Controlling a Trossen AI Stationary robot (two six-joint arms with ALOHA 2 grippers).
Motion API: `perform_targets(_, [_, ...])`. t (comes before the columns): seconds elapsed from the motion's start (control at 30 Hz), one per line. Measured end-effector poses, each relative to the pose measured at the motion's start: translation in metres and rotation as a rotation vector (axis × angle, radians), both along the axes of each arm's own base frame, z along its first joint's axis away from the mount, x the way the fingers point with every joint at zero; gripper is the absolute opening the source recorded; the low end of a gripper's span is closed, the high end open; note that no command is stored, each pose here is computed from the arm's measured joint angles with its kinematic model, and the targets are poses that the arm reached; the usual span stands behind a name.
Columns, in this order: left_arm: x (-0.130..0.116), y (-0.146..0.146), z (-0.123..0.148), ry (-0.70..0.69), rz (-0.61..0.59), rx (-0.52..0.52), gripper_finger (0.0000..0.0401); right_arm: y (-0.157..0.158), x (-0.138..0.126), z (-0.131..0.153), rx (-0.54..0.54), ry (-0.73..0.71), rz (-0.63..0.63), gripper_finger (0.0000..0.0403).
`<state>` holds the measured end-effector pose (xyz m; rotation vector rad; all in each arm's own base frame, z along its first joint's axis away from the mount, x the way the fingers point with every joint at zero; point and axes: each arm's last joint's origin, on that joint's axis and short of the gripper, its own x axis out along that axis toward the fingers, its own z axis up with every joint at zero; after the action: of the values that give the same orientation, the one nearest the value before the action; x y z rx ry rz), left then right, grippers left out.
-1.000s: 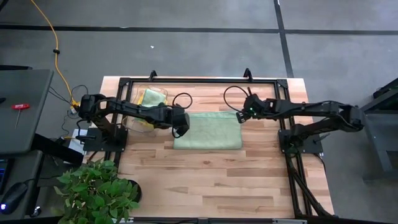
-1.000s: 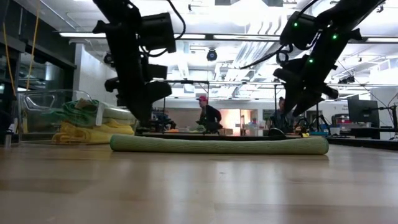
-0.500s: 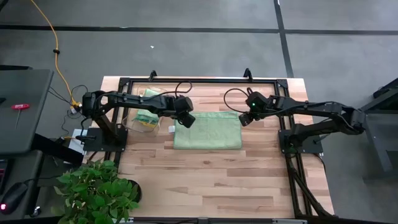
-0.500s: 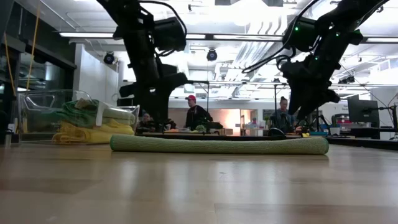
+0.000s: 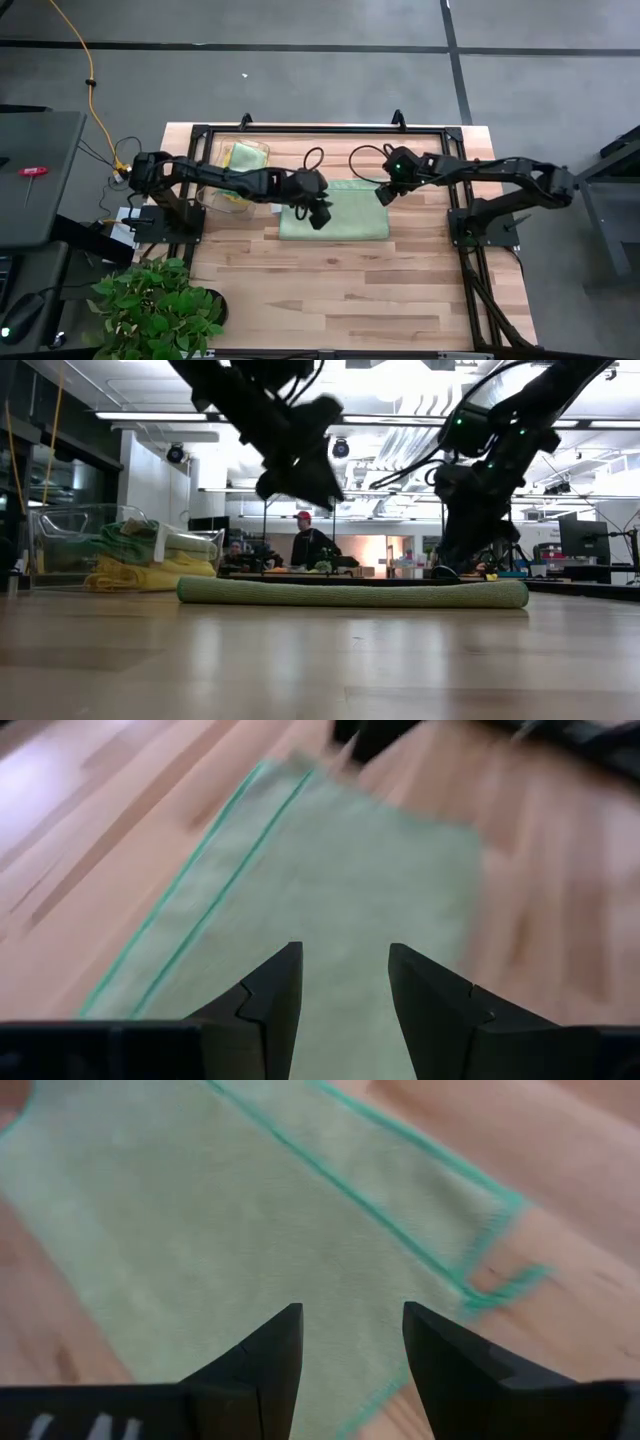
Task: Fold microfiber towels
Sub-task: Fold the green towel
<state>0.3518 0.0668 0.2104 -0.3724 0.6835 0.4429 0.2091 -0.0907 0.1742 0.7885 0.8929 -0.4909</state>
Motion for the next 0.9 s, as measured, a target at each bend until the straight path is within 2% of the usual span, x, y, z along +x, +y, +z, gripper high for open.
perform_targets(0.17, [0.011, -0.018, 0.01, -0.127, -0.055, 0.018, 0.0141, -0.004, 0.013, -0.012, 0.076, -0.057, 0.071, 0.0165])
perform_targets(0.37, [0.02, -0.039, 0.021, -0.278, -0.12, 0.018, 0.0141, -0.005, 0.02, -0.019, 0.077, -0.074, 0.099, 0.0165])
perform_targets(0.57, [0.007, -0.059, -0.002, -0.534, -0.073, -0.151, 0.014, -0.005, 0.02, -0.019, 0.074, -0.092, 0.143, 0.0165])
perform_targets(0.67, [-0.001, -0.065, -0.01, -0.554, -0.048, -0.227, 0.014, -0.006, 0.02, -0.018, 0.073, -0.095, 0.135, 0.0165])
perform_targets(0.9, [0.001, -0.076, 0.001, -0.595, -0.082, -0.263, 0.014, -0.019, 0.018, -0.016, 0.075, -0.135, 0.069, 0.0165])
